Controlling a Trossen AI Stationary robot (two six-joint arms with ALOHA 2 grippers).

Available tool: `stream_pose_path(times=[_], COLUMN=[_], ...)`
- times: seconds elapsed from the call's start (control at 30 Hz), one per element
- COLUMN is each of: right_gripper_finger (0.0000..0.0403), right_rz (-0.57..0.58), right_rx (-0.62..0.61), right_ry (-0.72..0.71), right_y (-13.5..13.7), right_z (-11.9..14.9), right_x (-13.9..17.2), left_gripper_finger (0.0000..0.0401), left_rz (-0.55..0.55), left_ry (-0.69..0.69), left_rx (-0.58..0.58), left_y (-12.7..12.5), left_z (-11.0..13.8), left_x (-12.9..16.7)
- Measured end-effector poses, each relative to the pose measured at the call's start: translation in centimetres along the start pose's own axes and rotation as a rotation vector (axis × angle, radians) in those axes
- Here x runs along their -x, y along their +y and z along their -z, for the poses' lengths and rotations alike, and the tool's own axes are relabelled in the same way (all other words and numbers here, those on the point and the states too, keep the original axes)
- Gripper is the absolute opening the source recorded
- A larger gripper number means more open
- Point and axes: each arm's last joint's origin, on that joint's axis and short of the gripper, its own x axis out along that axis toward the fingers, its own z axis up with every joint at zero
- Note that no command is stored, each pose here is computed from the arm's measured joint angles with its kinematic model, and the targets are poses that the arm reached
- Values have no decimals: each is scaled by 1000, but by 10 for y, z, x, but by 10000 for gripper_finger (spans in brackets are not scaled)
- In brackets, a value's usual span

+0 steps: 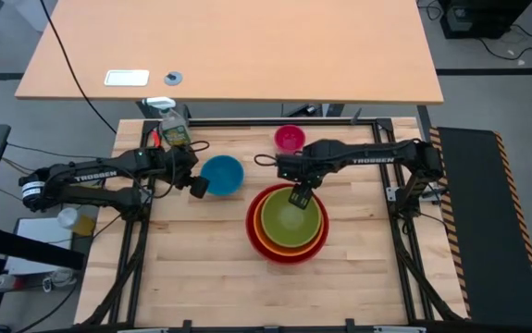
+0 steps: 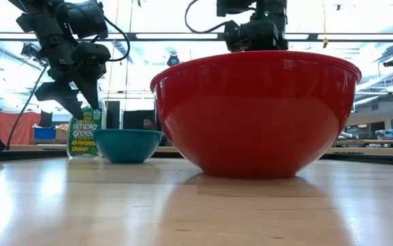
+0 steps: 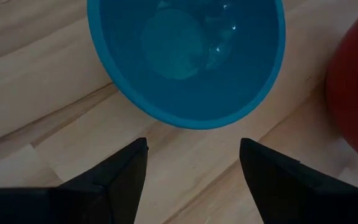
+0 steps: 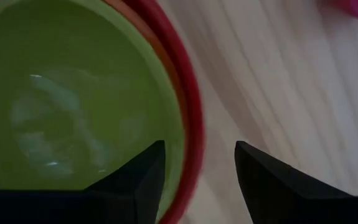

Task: Nest bowls inside each other
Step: Stack the green bowl on top of the orange bowl, then stack the blue bowl on top of the green bowl

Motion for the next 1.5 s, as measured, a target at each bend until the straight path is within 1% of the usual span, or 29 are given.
stream_pose_path(times=[0.1, 0.17, 0.23, 0.33, 0.5, 0.67, 0.83, 0.97, 1.07, 1.23, 1.37, 1.43, 1.5], right_gripper_finger=[199, 199, 199, 199, 199, 202, 217, 227, 229, 227, 227, 227, 227], right_rz=[53, 55, 34, 32, 33, 14, -28, -35, -38, -46, -47, -47, -48], right_rx=[35, 42, 14, -26, -33, -48, -54, -54, -54, -56, -56, -56, -57], right_ry=[7, 26, 56, 56, -50, -96, -130, -138, -145, -164, -166, -168, -174], right_y=[-2, -4, -7, -10, -11, -13, -12, -11, -11, -10, -10, -10, -10], right_z=[4, 6, 6, 5, -2, -8, -13, -13, -14, -16, -16, -16, -17], right_x=[-14, -24, -27, -15, 17, 22, 22, 23, 23, 23, 23, 23, 23], left_gripper_finger=[259, 259, 259, 259, 259, 259, 259, 259, 259, 259, 257, 248, 227], left_rz=[1, 2, 2, -2, 18, 66, -2, -72, -103, -101, -141, -163, -171], left_ry=[0, 0, 0, 4, 5, -18, -90, -129, -148, -161, -158, -156, -154], left_rx=[0, 0, -4, -3, 26, 124, 182, 189, 194, 233, 233, 212, 184], left_y=[0, 0, 0, 0, -1, -5, -3, 0, 4, 16, 23, 25, 27], left_z=[0, 0, 0, 0, 0, -4, -6, -7, -6, -6, -11, -14, -17], left_x=[0, 0, 0, 0, 0, 0, 0, -2, -13, -39, -50, -55, -60])
